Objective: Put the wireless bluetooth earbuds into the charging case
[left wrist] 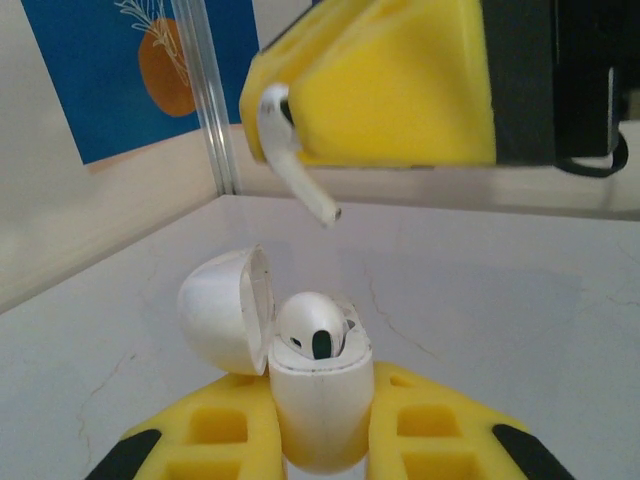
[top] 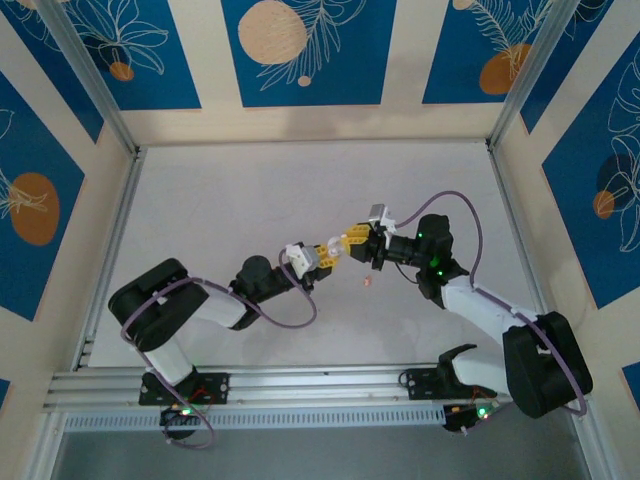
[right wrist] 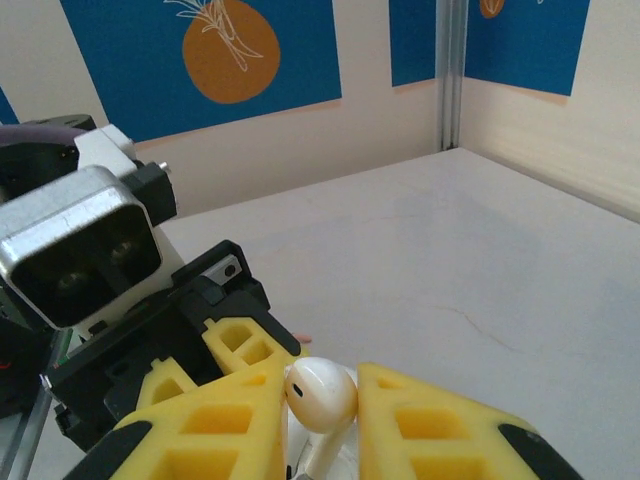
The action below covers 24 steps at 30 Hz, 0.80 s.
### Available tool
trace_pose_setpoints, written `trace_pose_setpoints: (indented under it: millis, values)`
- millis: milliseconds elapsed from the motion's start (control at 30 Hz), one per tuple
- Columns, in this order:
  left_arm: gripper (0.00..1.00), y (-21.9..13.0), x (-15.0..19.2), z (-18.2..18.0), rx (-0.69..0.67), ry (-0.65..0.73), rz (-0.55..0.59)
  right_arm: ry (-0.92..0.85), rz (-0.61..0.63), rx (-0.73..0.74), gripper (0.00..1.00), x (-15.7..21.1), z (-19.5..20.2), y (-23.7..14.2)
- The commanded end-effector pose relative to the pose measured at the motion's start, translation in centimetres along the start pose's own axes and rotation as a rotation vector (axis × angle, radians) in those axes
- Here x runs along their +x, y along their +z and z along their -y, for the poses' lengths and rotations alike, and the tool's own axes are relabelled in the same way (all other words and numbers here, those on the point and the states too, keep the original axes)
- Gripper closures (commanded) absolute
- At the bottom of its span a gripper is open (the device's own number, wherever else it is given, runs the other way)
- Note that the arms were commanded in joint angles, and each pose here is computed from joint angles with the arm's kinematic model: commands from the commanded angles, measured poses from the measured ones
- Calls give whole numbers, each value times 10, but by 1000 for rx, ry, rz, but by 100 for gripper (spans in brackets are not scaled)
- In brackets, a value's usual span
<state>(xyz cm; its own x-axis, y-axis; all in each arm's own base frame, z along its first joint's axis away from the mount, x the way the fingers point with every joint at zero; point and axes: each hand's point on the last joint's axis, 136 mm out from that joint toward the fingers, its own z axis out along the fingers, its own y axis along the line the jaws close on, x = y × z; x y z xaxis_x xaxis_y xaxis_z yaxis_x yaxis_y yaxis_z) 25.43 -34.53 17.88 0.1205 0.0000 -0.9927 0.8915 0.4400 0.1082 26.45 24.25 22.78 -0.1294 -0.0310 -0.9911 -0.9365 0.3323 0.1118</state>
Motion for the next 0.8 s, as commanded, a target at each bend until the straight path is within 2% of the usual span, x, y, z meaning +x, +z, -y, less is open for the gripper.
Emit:
trace_pose_setpoints:
  millis: [0,767]
  values:
    - [88,4,-32,4,18,3,94,-10,26,-17,78,-6,-3,4]
    - [88,3,-55,-3,-20,22,147,17,16,-37,78,3,-8,8]
